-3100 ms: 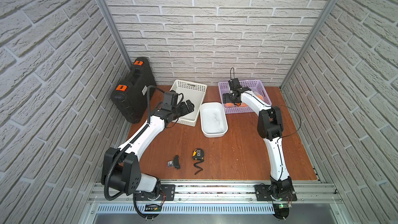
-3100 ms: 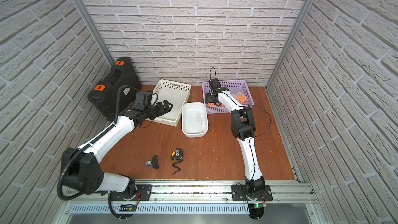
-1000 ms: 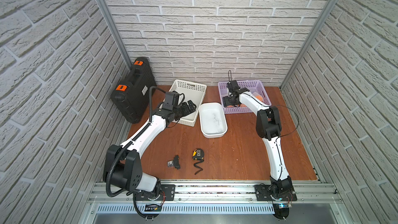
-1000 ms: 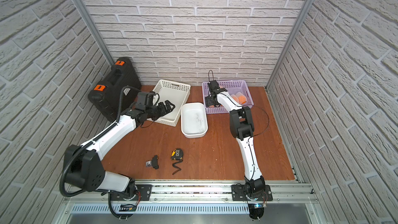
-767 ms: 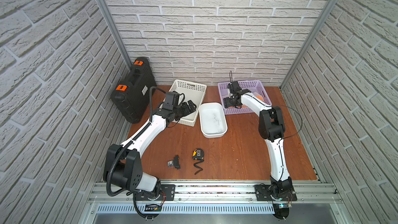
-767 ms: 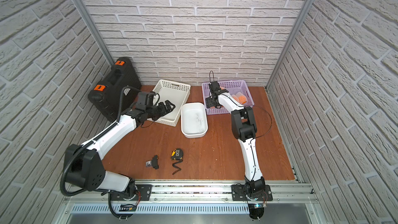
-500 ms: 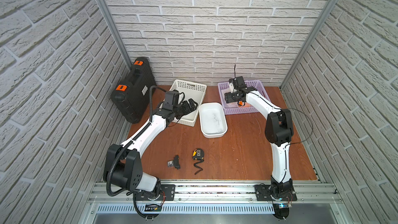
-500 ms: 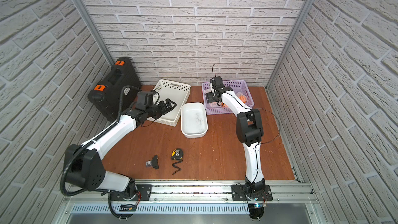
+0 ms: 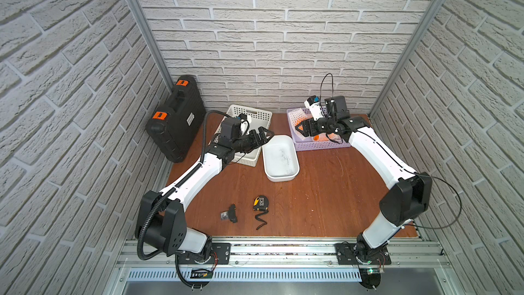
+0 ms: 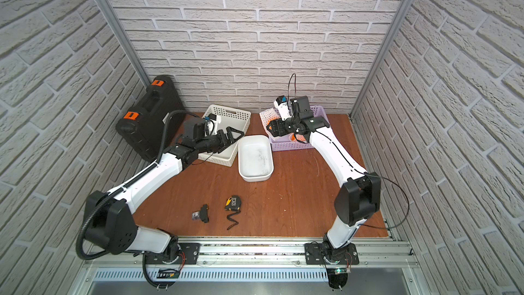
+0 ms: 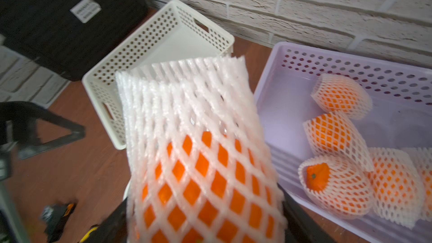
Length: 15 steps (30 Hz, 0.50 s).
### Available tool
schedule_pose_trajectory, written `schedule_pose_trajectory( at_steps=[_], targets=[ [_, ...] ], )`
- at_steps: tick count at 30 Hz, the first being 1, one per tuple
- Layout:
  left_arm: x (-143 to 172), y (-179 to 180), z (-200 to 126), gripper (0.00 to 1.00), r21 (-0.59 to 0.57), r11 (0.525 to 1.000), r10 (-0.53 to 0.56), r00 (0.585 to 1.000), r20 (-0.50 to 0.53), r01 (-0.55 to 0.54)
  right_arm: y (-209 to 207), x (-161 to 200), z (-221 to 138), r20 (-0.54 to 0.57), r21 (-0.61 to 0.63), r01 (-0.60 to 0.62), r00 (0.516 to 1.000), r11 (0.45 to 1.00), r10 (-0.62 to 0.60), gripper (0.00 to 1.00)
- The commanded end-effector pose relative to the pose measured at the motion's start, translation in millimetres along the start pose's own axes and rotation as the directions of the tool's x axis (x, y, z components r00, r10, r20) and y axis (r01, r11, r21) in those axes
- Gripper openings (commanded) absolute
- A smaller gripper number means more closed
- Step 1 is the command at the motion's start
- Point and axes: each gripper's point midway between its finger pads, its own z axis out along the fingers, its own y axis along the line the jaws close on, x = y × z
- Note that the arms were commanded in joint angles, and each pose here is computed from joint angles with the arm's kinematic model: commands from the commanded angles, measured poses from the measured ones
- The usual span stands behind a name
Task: Remove foam nets from oranges
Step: Pick up the orange from the basket.
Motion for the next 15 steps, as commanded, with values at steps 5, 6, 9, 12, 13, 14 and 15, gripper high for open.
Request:
schedule_pose_trajectory(
  at_steps=[5,6,9,12,13,14,15],
  targets=[
    [13.5,-66.5,-6.2,0.98,0.266,0.964,-0.003,0.999,-0.046,0.015,71.0,16.0,-26.6,-0.014,-0.222,0.091,0.995,0.971,-0.097,0.57],
    [13.1,-70.1,-8.6,0.98,0.293,0.956,-0.015,0.999,-0.040,0.026,74.4,16.5,-28.7,-0.013,-0.233,0.093,0.995,0.968,-0.099,0.57],
    [13.0,-78.8,-15.5,0.98,0.346,0.937,-0.041,0.999,-0.028,0.048,79.5,16.1,-34.2,-0.013,-0.248,0.094,0.995,0.964,-0.100,0.58],
    [14.3,-85.6,-21.6,0.98,0.386,0.920,-0.060,0.998,-0.026,0.066,83.4,19.8,-34.8,-0.031,-0.250,0.107,0.992,0.962,-0.118,0.58],
    [15.0,-86.3,-23.5,0.98,0.389,0.918,-0.065,0.998,-0.027,0.070,83.3,21.8,-34.1,-0.043,-0.243,0.110,0.991,0.964,-0.124,0.58],
    [16.5,-87.5,-25.4,0.98,0.390,0.918,-0.063,0.998,-0.031,0.070,83.9,23.2,-33.7,-0.050,-0.243,0.113,0.990,0.964,-0.128,0.58],
    [18.3,-86.9,-26.4,0.98,0.386,0.920,-0.064,0.997,-0.038,0.073,86.5,24.8,-33.5,-0.058,-0.250,0.116,0.989,0.961,-0.135,0.58]
  ],
)
